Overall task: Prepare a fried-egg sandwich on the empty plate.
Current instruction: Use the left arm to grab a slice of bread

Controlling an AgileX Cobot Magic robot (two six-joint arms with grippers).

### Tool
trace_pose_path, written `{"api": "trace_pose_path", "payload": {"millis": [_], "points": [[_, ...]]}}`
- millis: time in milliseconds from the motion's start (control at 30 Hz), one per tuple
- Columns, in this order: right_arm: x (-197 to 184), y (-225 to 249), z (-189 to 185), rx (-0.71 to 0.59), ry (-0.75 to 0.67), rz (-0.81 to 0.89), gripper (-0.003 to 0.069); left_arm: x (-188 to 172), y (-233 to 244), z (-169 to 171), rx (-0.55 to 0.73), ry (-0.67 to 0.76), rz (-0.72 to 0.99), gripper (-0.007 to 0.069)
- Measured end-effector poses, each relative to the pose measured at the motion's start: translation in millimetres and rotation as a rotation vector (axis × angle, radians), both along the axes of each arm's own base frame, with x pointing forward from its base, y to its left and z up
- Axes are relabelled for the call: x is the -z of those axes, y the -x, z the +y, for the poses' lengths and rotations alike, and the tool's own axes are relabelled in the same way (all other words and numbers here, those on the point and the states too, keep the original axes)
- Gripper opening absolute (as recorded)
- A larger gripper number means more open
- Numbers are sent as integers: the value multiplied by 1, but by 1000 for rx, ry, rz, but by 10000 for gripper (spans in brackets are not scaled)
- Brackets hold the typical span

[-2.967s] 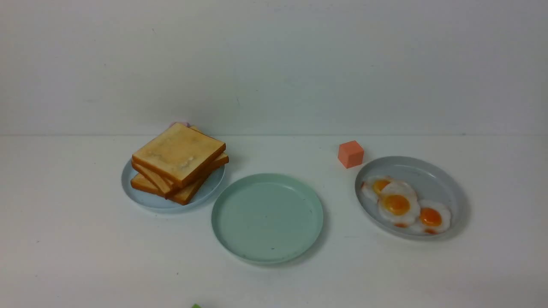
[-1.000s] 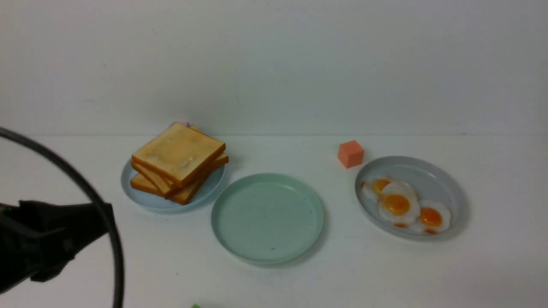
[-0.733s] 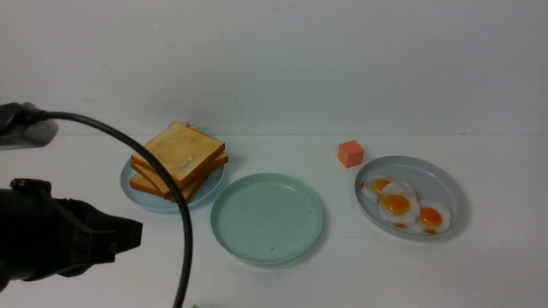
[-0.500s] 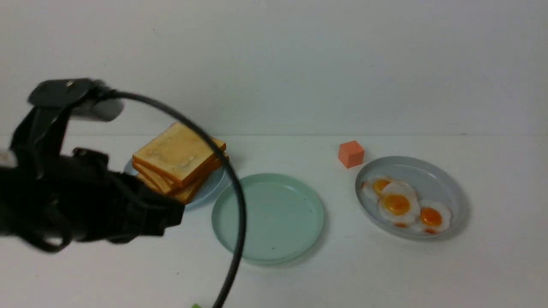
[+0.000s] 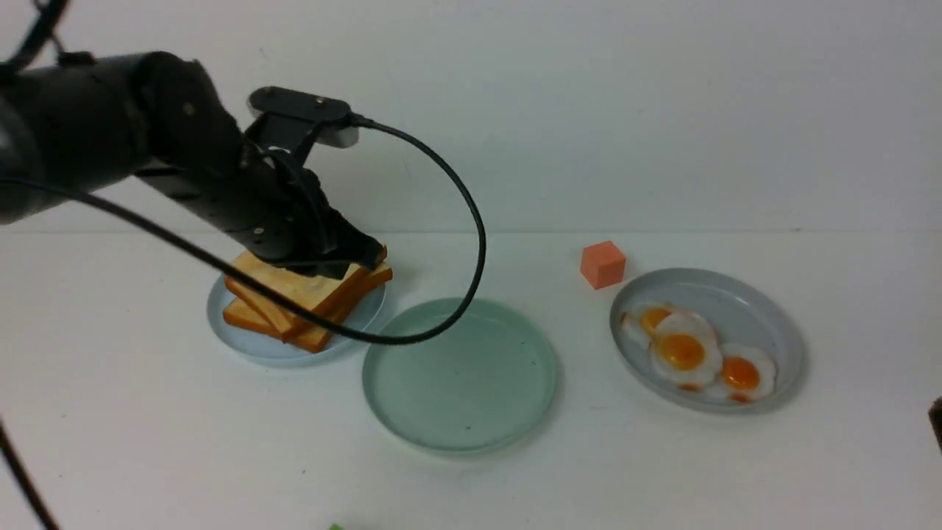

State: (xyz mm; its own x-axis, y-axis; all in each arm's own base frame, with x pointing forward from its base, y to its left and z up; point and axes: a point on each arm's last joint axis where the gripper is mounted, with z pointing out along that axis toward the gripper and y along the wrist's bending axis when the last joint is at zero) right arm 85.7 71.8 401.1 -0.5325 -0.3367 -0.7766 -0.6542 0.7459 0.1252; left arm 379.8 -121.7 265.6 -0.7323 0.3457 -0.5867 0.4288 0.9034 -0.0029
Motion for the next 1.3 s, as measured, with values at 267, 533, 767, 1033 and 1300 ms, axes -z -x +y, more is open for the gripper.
{"api": "trace_pose_path", "payload": {"millis": [267,533,767,1033,1300], "points": [[-2,-4,-1,21,8,-56,5,29,-31,1,40,-150,-54,250],[-6,-8,0,37,-21,-102,6,59,-46,-1,65,-196,-79,404],[-6,-9,0,38,-22,-105,6,71,-53,-1,92,-240,-102,407],[-7,-9,1,36,-25,-103,11,72,-53,0,97,-250,-103,227],[-6,-8,1,33,-25,-102,15,65,-51,0,95,-249,-109,203]]}}
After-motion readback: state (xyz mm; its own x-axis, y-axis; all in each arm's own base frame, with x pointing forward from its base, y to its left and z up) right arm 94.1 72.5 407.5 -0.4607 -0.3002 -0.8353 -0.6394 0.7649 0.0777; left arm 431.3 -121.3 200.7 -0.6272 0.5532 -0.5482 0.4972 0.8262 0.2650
